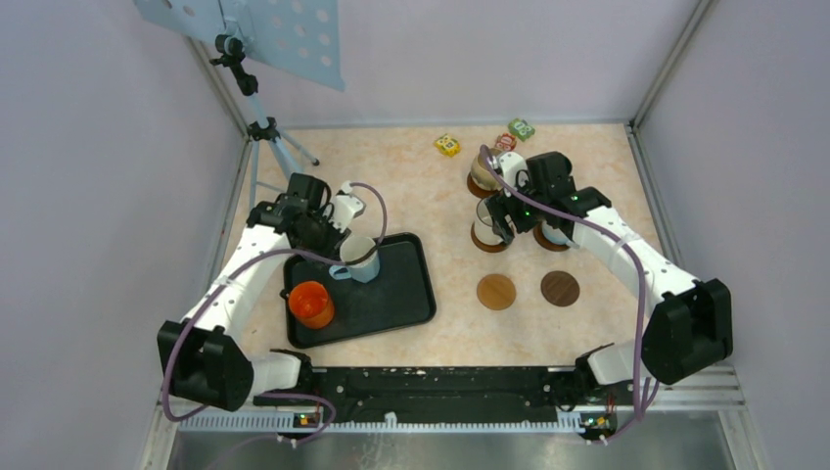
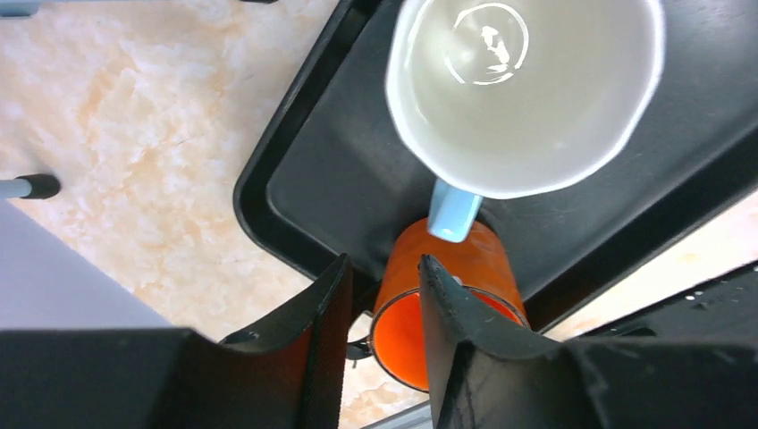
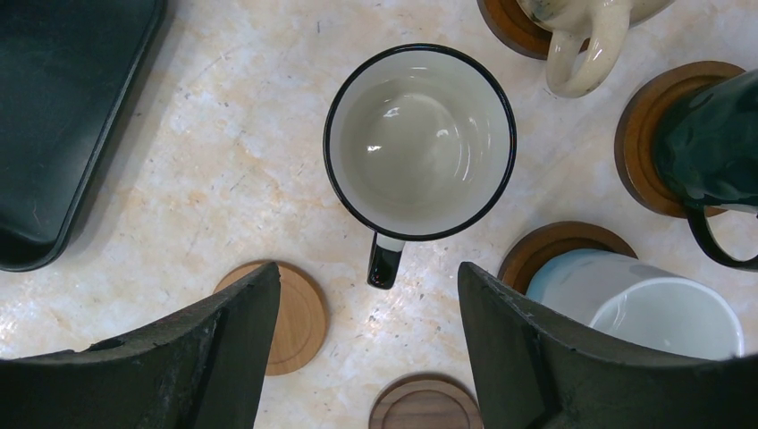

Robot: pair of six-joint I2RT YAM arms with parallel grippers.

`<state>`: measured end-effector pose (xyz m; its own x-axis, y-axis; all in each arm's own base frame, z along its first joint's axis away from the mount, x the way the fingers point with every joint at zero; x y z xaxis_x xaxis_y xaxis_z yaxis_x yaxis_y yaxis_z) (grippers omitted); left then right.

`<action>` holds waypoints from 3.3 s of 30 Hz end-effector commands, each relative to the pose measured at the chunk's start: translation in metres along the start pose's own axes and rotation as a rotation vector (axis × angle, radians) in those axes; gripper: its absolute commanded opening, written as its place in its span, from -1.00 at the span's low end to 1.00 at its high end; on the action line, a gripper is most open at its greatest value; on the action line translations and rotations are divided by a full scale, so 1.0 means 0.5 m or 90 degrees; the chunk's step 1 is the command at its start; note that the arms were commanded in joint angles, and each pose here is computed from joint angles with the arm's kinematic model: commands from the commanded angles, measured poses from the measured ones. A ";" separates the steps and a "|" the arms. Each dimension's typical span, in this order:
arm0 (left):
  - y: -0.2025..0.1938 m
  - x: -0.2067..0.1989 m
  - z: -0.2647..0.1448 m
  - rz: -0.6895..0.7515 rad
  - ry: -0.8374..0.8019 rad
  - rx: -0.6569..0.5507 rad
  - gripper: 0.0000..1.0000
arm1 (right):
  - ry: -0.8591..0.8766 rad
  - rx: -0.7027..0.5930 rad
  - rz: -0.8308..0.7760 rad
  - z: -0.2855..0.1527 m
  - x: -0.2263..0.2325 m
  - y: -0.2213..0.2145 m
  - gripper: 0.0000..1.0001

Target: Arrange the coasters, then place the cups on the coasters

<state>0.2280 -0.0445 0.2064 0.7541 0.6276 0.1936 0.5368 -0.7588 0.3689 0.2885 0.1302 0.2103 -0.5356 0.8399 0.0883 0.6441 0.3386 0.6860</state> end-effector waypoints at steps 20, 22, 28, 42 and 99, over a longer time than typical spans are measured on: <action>-0.018 -0.045 0.064 0.042 -0.051 -0.024 -0.34 | 0.008 -0.048 0.000 -0.031 0.004 0.038 0.44; -0.014 -0.055 0.065 0.044 -0.063 -0.029 -0.37 | 0.008 -0.047 0.001 -0.029 0.004 0.038 0.44; 0.004 -0.083 0.067 0.052 -0.097 -0.043 -0.42 | 0.009 -0.047 0.002 -0.029 0.004 0.038 0.44; 0.063 -0.133 0.073 0.095 -0.145 -0.068 -0.56 | 0.003 -0.048 0.003 -0.033 0.003 0.039 0.44; 0.030 0.029 -0.161 -0.252 0.078 -0.413 0.98 | 0.245 0.009 -0.225 0.151 0.405 0.056 0.43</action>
<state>0.2134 -0.0381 0.2853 0.5138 0.8575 0.0274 0.4232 -0.2811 0.8613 0.2310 0.3126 0.1811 -0.8536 0.4948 0.1630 0.4693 0.5944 0.6530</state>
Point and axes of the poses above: each gripper's point midway between its finger pads, its own z axis out along the fingers, its own x axis along the line the jaws close on, y = z × x, the point moved 7 cm from there along -z, back along the fingers, and after that the axes turned 10 degrees about z, right-handed, at the moved point
